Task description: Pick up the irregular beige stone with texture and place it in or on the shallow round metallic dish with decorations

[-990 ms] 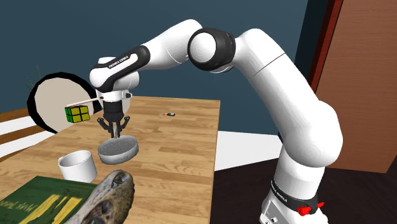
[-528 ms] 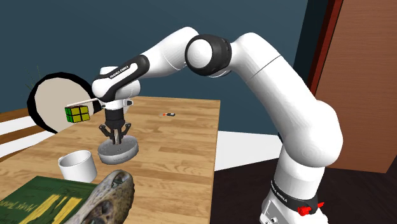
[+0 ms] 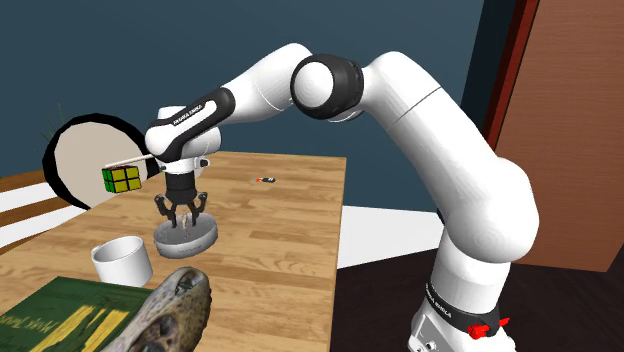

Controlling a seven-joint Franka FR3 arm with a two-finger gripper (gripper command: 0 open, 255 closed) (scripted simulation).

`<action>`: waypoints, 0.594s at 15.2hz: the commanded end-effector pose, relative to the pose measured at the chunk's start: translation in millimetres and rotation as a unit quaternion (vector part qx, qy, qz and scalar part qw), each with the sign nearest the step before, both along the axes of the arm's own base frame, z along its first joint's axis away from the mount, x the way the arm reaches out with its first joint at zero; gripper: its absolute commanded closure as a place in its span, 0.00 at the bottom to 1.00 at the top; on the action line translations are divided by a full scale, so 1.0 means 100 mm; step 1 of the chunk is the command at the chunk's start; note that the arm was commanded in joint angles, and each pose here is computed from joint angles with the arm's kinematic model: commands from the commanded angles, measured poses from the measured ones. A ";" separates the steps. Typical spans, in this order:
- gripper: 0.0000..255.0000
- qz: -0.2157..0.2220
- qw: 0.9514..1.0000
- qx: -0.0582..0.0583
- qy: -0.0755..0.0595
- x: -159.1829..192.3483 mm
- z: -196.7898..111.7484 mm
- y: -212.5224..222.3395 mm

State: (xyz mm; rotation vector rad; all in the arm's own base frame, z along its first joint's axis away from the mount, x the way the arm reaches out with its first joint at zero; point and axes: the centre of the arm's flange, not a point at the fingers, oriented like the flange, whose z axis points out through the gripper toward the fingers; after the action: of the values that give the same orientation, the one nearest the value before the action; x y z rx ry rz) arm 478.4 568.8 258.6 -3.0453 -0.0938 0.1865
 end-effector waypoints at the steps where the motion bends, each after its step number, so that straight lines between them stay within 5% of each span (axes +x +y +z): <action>1: 0.00 0.000 1.000 0.000 0.000 0.00 0.00 0.00; 5: 0.00 0.000 1.000 0.000 0.000 0.00 0.00 0.00; 9: 0.00 0.000 1.000 0.000 0.000 0.06 0.49 -0.04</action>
State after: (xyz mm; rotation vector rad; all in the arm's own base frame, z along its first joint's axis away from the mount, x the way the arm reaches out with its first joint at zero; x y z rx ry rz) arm 484.0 565.5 296.6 -3.0445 -0.0937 0.1851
